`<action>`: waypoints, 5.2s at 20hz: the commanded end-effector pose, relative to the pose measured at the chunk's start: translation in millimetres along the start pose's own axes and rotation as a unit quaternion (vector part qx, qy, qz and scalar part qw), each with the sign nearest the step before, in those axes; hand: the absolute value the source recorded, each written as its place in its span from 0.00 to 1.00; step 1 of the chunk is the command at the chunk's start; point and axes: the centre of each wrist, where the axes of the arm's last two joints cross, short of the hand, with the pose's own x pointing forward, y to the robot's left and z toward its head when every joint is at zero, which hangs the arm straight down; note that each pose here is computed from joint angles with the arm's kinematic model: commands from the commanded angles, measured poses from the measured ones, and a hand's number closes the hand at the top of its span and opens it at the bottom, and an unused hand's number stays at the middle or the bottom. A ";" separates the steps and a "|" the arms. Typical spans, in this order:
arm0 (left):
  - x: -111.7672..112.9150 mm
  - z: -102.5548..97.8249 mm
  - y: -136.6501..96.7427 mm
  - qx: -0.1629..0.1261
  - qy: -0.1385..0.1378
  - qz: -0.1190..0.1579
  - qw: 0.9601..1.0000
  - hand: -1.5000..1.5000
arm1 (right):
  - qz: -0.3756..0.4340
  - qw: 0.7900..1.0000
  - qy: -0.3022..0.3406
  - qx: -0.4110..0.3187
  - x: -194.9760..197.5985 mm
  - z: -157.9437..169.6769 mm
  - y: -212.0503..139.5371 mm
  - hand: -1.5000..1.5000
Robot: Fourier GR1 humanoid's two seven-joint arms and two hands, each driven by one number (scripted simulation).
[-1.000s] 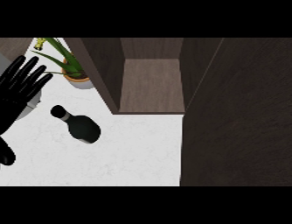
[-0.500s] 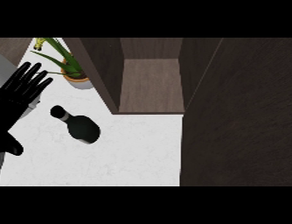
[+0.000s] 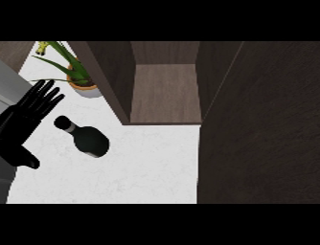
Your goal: Pick up the wine, place it into the cabinet and close the cabinet
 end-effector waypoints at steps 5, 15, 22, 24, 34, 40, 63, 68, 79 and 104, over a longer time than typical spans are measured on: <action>-31.6 12.8 12.8 -0.001 0.012 -0.008 1.000 0.00 | -0.001 1.000 -0.008 0.003 5.8 -5.3 18.8 0.00; -65.9 12.2 16.6 -0.004 0.036 0.002 0.999 0.00 | -0.005 1.000 -0.003 0.006 8.8 -2.2 12.9 0.00; -86.8 9.0 4.6 -0.007 0.048 0.011 0.999 0.00 | -0.007 1.000 -0.005 0.004 -0.5 -0.9 -1.9 0.00; -81.5 2.3 10.2 -0.011 0.048 0.003 0.999 0.00 | -0.010 1.000 -0.005 0.011 4.5 -0.8 6.1 0.00; -106.2 18.9 5.2 -0.005 0.059 0.014 0.998 0.00 | 0.000 1.000 -0.010 0.009 -1.0 -8.8 6.0 0.00; -121.4 17.6 -5.0 0.012 0.062 0.049 0.997 0.00 | 0.014 1.000 -0.011 0.003 5.7 -7.3 -0.6 0.00; -137.7 15.2 -20.8 -0.031 0.064 0.098 0.993 1.00 | 0.010 1.000 -0.013 -0.001 -5.3 -3.5 -3.1 0.00; -140.9 14.0 -24.8 -0.027 0.057 0.079 0.995 1.00 | 0.014 1.000 -0.008 0.002 6.4 2.3 -3.1 0.00; -209.1 133.9 -89.9 0.259 -0.035 0.026 0.965 1.00 | 0.020 0.999 0.007 -0.030 -4.8 6.8 -13.6 0.00; -49.9 54.2 -194.3 0.184 -0.130 0.041 0.973 1.00 | 0.002 1.000 0.003 -0.017 -11.8 14.0 -6.0 0.00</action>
